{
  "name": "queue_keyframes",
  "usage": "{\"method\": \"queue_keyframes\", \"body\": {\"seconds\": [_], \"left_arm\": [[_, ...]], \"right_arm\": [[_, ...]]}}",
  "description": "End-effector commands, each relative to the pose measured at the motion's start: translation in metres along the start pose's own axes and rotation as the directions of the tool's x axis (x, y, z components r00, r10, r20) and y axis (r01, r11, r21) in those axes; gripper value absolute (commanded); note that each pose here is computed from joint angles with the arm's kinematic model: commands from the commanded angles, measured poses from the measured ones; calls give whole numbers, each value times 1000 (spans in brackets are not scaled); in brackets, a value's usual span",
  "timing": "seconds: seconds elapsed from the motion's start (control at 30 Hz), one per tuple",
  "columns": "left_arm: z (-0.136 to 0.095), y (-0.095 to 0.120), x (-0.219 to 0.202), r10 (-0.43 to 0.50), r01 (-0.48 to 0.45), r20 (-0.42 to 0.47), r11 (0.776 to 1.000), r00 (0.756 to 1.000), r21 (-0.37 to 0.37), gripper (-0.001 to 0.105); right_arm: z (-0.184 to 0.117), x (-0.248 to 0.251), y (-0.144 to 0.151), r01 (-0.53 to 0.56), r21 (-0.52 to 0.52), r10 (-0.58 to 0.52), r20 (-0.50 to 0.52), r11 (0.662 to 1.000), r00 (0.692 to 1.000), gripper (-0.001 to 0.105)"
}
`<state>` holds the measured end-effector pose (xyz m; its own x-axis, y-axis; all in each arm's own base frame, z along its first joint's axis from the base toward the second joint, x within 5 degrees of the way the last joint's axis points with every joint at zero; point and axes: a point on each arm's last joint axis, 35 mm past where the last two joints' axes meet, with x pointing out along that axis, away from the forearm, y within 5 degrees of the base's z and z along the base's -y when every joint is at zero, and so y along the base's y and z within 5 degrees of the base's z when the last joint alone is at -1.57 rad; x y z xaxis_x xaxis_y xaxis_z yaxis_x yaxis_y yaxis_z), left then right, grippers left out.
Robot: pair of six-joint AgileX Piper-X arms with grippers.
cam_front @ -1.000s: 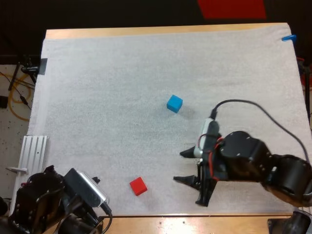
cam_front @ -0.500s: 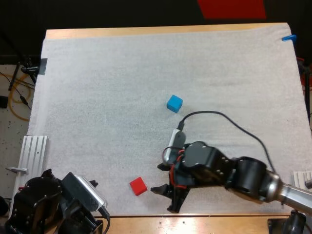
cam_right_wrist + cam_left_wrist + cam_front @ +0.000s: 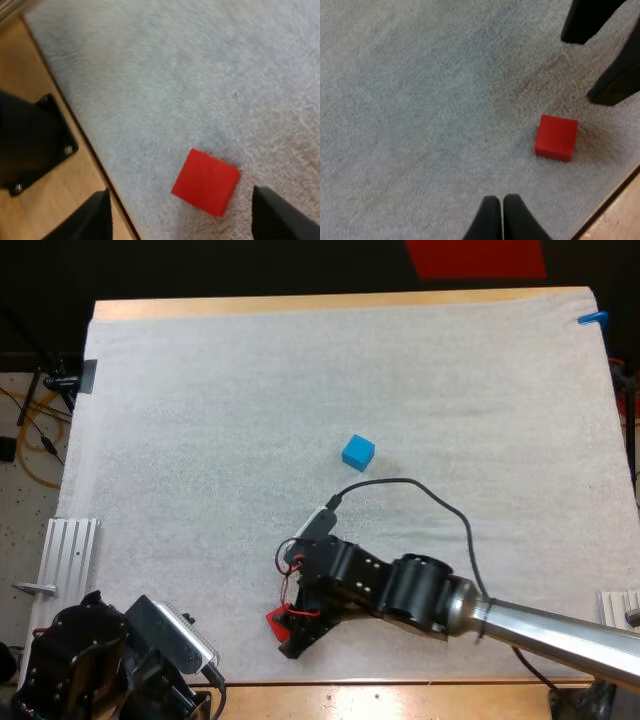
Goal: Stack red cube on blue cube
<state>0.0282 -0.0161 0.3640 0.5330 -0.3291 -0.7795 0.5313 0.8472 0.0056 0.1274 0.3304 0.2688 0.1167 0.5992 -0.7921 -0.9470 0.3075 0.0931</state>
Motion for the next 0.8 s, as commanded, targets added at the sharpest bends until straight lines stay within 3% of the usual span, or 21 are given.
{"method": "queue_keyframes", "body": {"seconds": [0.0, 0.33, 0.77], "left_arm": [[-2, 0, -4, 12, -12, -4, 1000, 1000, -8, 0], [5, -1, -27, 20, -20, 84, 1000, 996, 6, 0], [5, -1, -27, 20, -20, 85, 1000, 996, 6, 0]], "right_arm": [[3, 6, 0, 5, 44, -5, 4, 999, 1000, 58], [-5, 52, -7, 55, 154, -41, -91, 987, 995, 58], [-4, 84, 15, 93, 100, -79, -135, 991, 988, 62]]}}
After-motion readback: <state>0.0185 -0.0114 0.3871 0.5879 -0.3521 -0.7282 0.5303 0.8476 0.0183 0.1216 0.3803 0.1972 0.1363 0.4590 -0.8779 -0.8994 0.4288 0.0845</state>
